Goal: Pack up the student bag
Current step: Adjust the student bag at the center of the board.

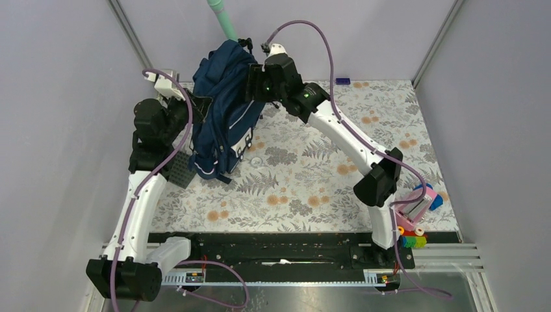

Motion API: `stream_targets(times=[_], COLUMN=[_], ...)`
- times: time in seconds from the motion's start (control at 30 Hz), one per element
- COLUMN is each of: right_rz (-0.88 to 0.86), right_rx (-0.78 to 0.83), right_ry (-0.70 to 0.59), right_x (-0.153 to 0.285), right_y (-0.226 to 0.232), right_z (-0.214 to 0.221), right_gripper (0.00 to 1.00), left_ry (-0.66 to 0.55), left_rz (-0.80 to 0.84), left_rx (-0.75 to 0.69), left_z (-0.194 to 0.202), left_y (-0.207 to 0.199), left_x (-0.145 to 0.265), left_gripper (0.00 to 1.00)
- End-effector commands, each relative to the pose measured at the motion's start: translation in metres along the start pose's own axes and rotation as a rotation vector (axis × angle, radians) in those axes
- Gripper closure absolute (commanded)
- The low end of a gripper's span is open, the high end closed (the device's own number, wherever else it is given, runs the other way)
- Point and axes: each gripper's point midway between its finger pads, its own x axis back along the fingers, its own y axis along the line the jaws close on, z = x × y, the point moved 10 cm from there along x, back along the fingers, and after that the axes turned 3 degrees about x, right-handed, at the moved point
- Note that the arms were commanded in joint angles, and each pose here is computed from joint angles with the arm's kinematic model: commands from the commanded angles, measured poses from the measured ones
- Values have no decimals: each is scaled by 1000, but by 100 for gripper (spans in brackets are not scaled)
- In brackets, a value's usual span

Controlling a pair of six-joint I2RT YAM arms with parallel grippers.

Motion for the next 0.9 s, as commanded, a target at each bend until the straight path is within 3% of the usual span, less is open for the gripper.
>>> stream_targets(times=[0.0,0.23,0.37,0.6,0.77,0.87], right_rz=[-91,-60,-42,2,-112,-170], right_rx=[96,72,16,-18,-77,-113], right_ry=[-28,-18,-26,103,69,29], right_x=[37,73,88,64,66,86], right_y=[13,-23,-49,-75,-69,-55], right_z=[-10,28,53,109,115,93], right_gripper=[26,14,13,16,16,13], left_ry=[-239,-230,-230,-220,-210,-207], left_rz=[-107,-254,-306,-348,-362,-352], left_rx=[-74,16,14,42,29,5], left_z=[-41,-37,-35,-31,-32,-32], left_y=[-7,6,14,24,29,29], left_x=[18,19,21,17,13,13], left_gripper=[100,100,100,100,100,100])
